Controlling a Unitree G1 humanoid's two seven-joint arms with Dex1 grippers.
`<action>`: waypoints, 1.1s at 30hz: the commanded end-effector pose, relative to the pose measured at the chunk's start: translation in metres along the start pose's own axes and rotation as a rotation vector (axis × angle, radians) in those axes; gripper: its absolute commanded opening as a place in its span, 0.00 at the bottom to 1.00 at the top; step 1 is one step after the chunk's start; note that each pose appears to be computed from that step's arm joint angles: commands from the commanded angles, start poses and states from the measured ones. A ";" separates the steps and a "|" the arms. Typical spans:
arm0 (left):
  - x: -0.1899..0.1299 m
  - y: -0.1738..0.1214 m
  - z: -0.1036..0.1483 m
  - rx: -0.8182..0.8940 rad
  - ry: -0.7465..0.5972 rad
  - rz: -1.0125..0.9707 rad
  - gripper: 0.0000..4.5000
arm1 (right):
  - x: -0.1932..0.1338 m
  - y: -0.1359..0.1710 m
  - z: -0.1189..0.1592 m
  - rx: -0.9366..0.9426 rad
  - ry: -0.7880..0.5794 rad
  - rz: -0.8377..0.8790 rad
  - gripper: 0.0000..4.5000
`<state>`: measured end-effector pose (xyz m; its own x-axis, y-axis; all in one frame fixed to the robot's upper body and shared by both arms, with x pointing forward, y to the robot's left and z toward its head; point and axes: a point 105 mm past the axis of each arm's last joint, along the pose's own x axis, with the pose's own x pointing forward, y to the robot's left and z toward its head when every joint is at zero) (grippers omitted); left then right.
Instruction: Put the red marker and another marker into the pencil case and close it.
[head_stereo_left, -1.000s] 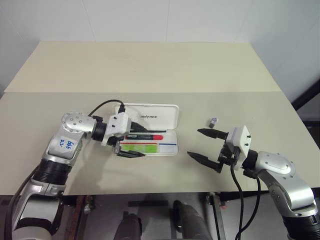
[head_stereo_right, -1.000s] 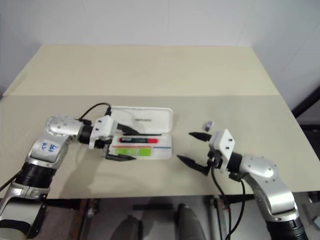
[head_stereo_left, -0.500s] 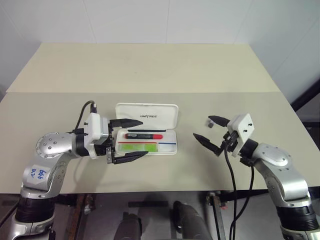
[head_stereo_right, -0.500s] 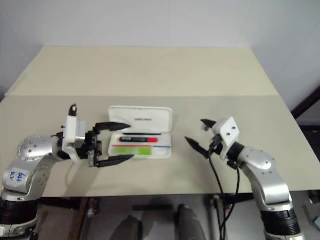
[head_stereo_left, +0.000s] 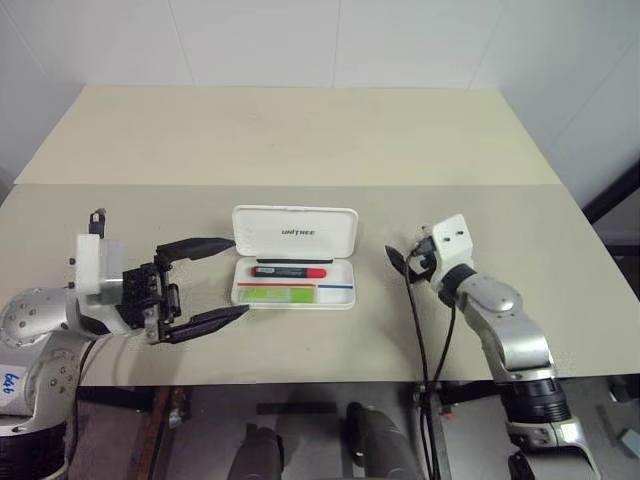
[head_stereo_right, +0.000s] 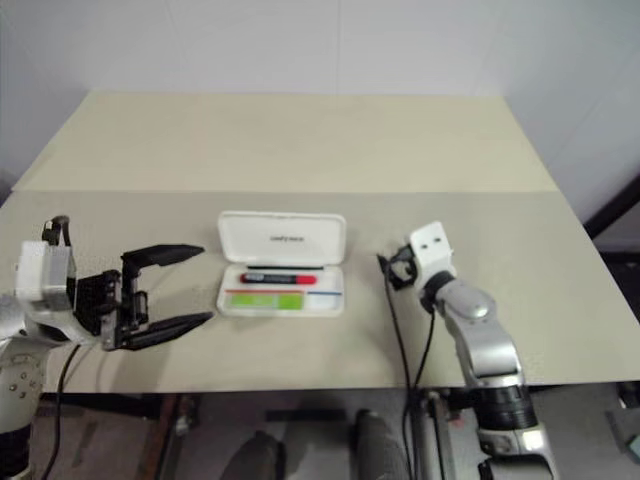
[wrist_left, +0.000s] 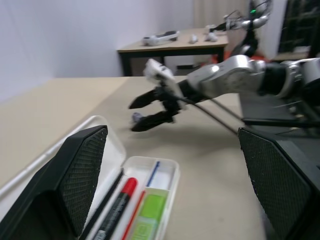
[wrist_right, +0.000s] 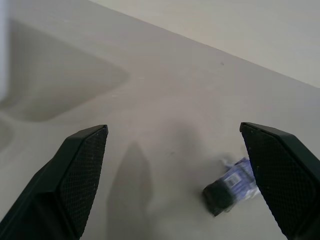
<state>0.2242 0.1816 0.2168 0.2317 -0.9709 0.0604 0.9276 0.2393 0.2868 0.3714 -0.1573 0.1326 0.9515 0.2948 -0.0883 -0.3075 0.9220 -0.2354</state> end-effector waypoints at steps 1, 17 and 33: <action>-0.009 -0.003 0.008 -0.019 -0.017 -0.069 0.99 | 0.001 -0.016 0.013 0.004 -0.036 -0.110 1.00; -0.022 0.006 0.006 -0.006 0.032 -0.101 0.99 | -0.017 -0.010 -0.020 0.156 0.150 -0.239 1.00; -0.018 -0.001 0.006 0.005 0.033 -0.083 0.99 | 0.022 0.005 -0.011 0.185 0.197 -0.184 1.00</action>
<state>0.2223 0.1999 0.2119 0.1622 -0.9868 0.0006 0.9591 0.1578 0.2352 0.3909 -0.1521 0.1212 0.9692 0.0822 -0.2323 -0.1042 0.9910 -0.0840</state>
